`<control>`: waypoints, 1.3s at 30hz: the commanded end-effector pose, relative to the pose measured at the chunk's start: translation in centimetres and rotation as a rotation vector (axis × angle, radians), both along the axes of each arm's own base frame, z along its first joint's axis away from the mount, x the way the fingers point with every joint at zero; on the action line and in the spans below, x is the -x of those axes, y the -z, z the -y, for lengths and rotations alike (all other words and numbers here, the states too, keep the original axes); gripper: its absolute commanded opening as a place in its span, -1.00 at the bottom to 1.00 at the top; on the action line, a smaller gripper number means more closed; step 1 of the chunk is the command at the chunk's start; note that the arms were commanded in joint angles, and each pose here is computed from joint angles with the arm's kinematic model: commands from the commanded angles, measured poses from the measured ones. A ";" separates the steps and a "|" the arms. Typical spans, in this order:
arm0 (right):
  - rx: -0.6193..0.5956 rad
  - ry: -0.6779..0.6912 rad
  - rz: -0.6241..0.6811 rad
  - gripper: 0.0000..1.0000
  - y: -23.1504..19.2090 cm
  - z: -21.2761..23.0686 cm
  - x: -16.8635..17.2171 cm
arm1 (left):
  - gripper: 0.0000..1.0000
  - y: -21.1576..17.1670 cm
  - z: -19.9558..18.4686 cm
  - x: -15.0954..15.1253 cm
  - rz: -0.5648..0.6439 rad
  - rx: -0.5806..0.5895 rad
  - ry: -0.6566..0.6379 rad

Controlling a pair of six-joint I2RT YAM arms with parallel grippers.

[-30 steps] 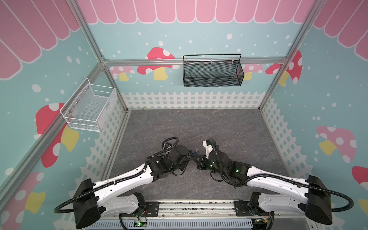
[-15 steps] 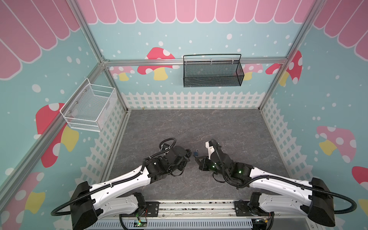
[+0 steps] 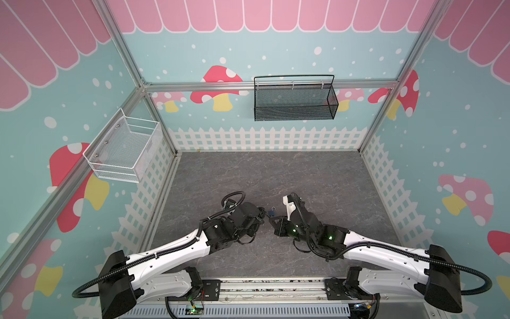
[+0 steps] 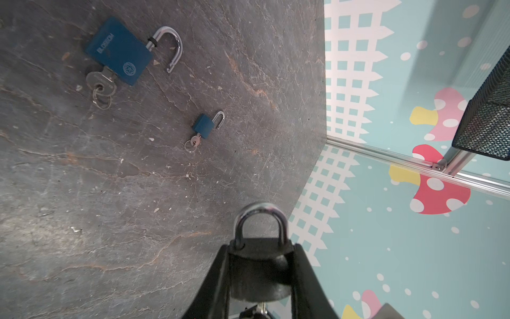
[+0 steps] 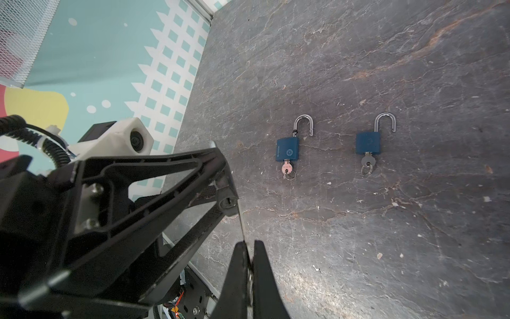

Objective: Unlock with the key

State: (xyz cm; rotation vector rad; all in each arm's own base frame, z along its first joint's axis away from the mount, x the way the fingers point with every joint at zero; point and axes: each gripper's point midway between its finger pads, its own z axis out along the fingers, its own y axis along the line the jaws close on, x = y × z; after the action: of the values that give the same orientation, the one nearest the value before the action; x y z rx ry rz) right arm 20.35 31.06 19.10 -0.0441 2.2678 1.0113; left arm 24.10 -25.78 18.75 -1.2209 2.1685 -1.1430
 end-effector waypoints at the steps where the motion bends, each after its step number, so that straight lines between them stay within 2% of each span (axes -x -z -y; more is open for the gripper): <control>1: -0.046 -0.005 0.039 -1.00 -2.0 -0.8 -0.3 | -1.00 -0.8 0.3 -0.5 0.014 0.035 -0.025; 6: -0.044 -0.029 0.042 -1.00 -1.6 -1.4 -0.2 | -1.00 -1.0 0.6 -0.6 0.022 0.047 -0.019; 12: -0.017 0.034 0.023 -1.00 -0.6 -0.2 -0.6 | -1.00 -1.0 0.9 -0.6 0.024 0.063 -0.009; 20: -0.026 -0.014 0.073 -1.00 -2.4 -1.5 -0.9 | -1.00 -0.9 1.7 -0.7 0.018 0.056 0.017; 24: 0.049 -0.019 0.063 -1.00 -1.7 -1.9 -1.3 | -1.00 -1.0 2.0 -0.7 0.012 0.044 0.028; 33: 0.099 -0.040 0.070 -1.00 -0.2 -2.0 -1.2 | -1.00 -2.0 2.2 -0.8 0.024 0.083 0.023; 35: 0.094 -0.044 0.079 -1.00 -0.5 -2.0 -1.2 | -1.00 -2.2 2.5 -0.8 0.029 0.091 0.032; 39: 0.046 -0.052 0.125 -1.00 -2.5 -2.3 -1.3 | -1.00 -1.6 1.9 -0.6 0.022 0.031 0.035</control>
State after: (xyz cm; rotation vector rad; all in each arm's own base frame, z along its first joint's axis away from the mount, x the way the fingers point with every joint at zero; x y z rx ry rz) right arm 21.57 31.86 18.39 -0.1577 2.2881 0.8554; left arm 25.13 -25.84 17.87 -1.2336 2.1578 -1.0941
